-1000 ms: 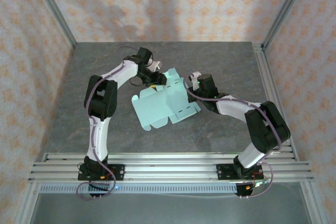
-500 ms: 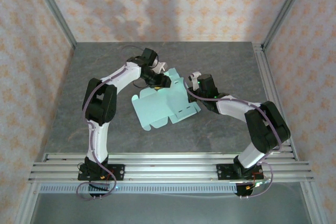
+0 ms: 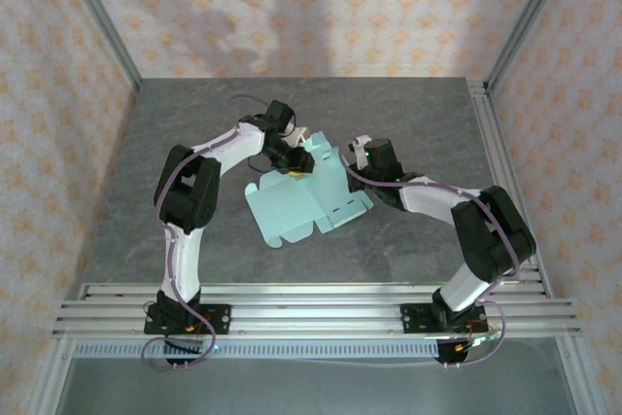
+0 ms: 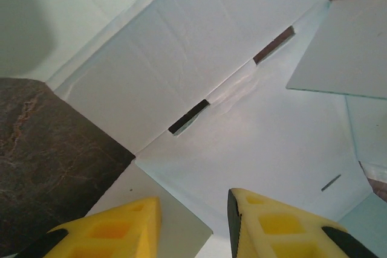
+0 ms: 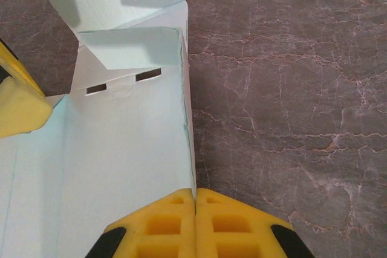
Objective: Fold the paper box
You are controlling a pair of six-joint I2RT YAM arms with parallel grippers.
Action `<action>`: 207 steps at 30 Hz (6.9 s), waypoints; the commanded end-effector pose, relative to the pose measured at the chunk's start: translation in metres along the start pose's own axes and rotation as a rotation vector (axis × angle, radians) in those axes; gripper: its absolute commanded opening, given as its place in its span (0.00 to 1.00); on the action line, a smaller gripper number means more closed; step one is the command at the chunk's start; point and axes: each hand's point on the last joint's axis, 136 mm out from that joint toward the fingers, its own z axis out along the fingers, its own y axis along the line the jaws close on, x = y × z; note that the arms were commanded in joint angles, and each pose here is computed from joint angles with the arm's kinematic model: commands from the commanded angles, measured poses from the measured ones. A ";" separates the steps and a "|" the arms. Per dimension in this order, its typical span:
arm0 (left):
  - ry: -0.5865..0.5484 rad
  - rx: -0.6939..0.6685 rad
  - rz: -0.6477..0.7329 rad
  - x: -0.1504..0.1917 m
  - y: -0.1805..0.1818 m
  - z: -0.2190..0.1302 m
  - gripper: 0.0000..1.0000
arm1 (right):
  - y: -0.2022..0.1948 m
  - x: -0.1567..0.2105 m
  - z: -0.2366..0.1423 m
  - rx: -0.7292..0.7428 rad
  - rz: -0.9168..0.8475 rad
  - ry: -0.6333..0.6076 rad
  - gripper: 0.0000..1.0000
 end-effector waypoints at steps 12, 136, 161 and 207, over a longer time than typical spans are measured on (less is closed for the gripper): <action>0.059 -0.146 -0.043 0.023 0.027 0.032 0.33 | -0.011 0.006 0.002 0.063 -0.028 0.030 0.00; -0.793 -0.251 -0.420 0.029 0.093 -0.154 1.00 | 0.008 -0.045 -0.007 0.754 -1.155 -0.006 0.00; -0.554 -0.198 -0.246 -0.069 0.111 -0.097 0.90 | 0.035 -0.038 -0.006 0.853 -1.226 -0.190 0.00; -0.414 0.038 0.269 -0.009 0.038 -0.052 0.55 | 0.042 -0.023 0.009 0.795 -1.248 -0.164 0.00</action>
